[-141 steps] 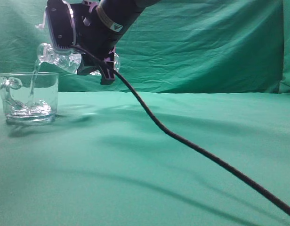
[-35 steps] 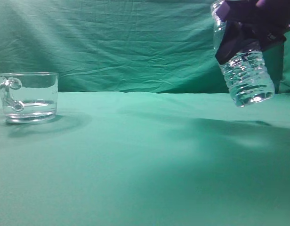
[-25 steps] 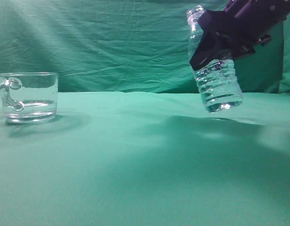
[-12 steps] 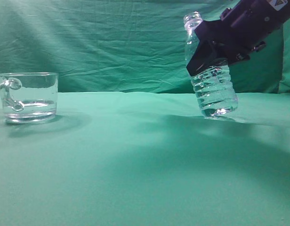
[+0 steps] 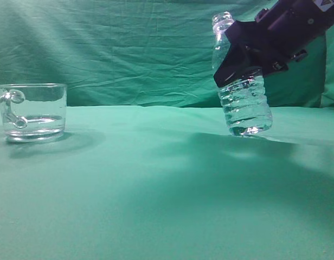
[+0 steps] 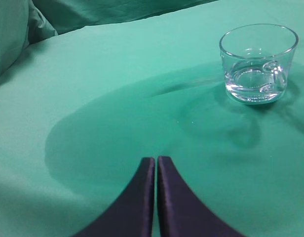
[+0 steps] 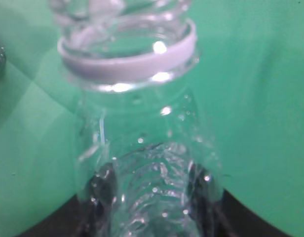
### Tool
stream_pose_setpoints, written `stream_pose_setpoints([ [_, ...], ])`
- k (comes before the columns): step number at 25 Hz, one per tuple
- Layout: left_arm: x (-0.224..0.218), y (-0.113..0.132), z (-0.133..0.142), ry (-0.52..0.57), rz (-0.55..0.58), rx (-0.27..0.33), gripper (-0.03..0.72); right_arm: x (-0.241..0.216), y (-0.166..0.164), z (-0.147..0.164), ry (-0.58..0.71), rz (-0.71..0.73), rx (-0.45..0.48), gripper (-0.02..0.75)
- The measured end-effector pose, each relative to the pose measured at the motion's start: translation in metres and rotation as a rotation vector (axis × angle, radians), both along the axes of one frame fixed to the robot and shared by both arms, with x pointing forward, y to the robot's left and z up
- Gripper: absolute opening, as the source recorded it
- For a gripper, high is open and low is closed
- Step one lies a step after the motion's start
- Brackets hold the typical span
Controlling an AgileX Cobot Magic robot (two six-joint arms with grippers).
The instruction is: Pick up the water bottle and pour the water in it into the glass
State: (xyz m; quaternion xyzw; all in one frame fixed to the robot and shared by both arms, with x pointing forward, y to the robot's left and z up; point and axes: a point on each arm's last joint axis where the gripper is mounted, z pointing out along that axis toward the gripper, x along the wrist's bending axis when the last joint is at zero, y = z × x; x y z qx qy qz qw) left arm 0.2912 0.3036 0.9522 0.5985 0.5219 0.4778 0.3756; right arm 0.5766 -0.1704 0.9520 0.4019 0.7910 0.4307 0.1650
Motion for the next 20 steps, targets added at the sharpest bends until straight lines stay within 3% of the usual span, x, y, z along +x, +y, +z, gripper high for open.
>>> stream_pose_setpoints([
  [10,0.0,0.0,0.0,0.0,0.0,0.0,0.0,-0.019,0.0,-0.006,0.014,0.04,0.051,0.292],
  [20,0.0,0.0,0.0,0.0,0.0,0.0,0.0,-0.013,-0.005,-0.008,-0.106,0.003,-0.018,0.292],
])
